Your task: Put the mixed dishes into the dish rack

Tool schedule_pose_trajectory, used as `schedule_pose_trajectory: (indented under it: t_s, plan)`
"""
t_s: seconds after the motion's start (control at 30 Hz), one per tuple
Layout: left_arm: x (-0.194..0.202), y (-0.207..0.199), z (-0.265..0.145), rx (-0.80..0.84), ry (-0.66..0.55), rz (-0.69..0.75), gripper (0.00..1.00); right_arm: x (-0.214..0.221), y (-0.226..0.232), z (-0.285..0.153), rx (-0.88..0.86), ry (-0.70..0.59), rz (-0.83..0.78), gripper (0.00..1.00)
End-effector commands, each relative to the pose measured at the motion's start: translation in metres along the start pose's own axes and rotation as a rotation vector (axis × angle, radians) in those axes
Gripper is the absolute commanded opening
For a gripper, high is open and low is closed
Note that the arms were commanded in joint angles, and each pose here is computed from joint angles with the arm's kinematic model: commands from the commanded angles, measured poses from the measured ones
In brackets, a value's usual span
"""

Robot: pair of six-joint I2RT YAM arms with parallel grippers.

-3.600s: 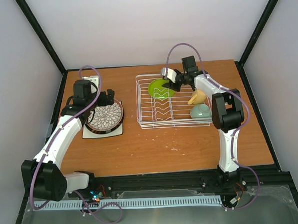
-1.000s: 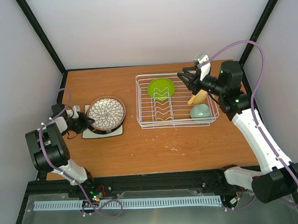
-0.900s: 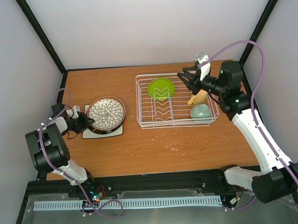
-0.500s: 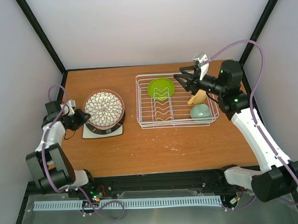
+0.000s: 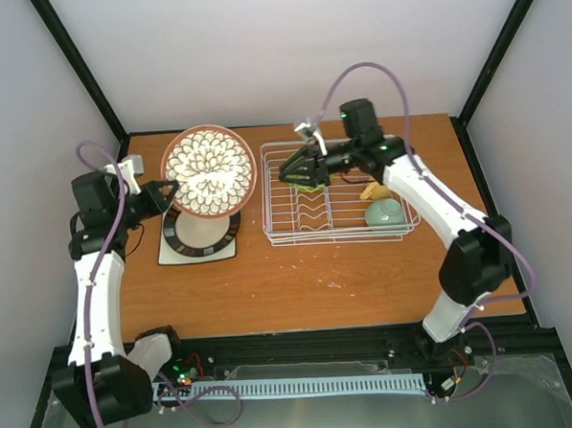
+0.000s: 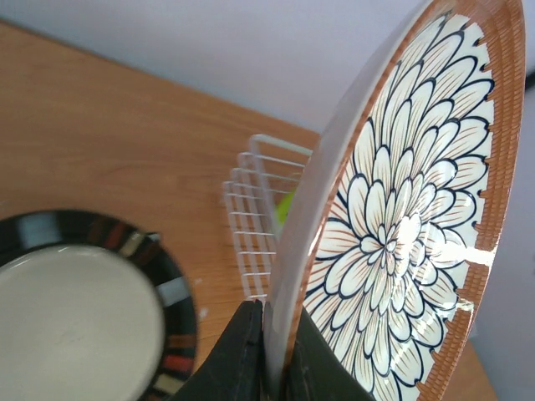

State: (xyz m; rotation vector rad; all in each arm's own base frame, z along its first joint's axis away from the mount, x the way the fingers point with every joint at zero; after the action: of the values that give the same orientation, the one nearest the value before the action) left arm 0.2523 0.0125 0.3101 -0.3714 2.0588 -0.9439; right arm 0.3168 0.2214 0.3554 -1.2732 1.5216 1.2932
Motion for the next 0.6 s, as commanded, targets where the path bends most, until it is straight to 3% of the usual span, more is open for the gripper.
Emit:
schedule_pose_trajectory:
  t_s: [0.0,0.57]
  plan:
    - [-0.012,-0.060,-0.020,0.178,-0.043,0.127,0.01,0.002,0.017,0.034,-0.219,0.035,0.040,0.39]
    - [-0.007,-0.073,-0.027,0.257,-0.041,0.156,0.00,-0.026,0.001,0.093,-0.332,0.004,0.023,0.39]
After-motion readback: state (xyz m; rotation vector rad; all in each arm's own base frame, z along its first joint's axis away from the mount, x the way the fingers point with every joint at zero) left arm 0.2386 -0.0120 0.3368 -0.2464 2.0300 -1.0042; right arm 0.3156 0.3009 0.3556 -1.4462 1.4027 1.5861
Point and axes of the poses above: each gripper's point midway between its finger pads, its own z axis out along the fingers, its own y axis along the line the jaws close on, x = y × z, the point moved 9 cm from there along -z, back along the fingers, and after that the axes turned 11 degrees about -z, right-handed, at the moved point
